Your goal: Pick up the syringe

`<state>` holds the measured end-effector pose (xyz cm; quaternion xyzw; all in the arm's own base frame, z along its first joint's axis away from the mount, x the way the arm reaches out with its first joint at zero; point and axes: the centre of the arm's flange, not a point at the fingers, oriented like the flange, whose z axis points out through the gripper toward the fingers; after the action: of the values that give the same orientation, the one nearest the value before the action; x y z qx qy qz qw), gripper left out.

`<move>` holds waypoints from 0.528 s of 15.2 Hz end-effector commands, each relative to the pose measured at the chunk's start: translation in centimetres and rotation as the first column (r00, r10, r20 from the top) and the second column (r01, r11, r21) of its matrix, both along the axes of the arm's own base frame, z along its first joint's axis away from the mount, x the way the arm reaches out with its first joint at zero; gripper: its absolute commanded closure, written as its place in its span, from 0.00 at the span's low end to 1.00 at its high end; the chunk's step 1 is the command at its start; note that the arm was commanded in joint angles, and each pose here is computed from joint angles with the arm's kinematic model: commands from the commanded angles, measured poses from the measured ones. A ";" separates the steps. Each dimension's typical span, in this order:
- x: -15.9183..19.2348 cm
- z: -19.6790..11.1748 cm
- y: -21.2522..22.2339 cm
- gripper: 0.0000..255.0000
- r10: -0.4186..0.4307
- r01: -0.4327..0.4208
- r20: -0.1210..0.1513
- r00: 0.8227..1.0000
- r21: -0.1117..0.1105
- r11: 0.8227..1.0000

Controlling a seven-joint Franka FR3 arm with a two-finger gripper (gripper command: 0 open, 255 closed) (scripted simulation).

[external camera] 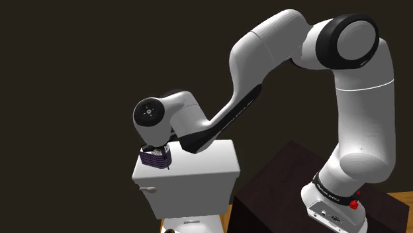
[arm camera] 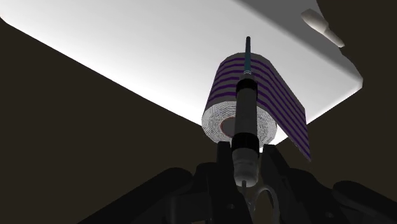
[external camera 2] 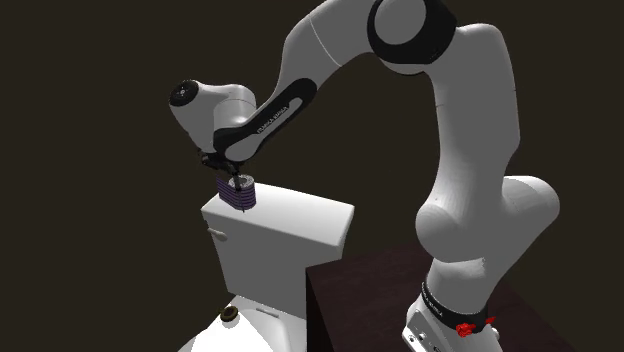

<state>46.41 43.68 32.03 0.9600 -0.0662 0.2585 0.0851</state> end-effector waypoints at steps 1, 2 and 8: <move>-0.1 1.0 -0.1 1.00 0.000 0.000 0.000 1.000 0.000 1.000; -0.1 1.5 -0.1 1.00 0.000 0.000 0.000 1.000 0.000 1.000; -0.1 4.7 -0.1 1.00 0.000 0.000 0.000 1.000 0.000 1.000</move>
<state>46.28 43.65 36.14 0.9600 -0.0662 0.2585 0.0852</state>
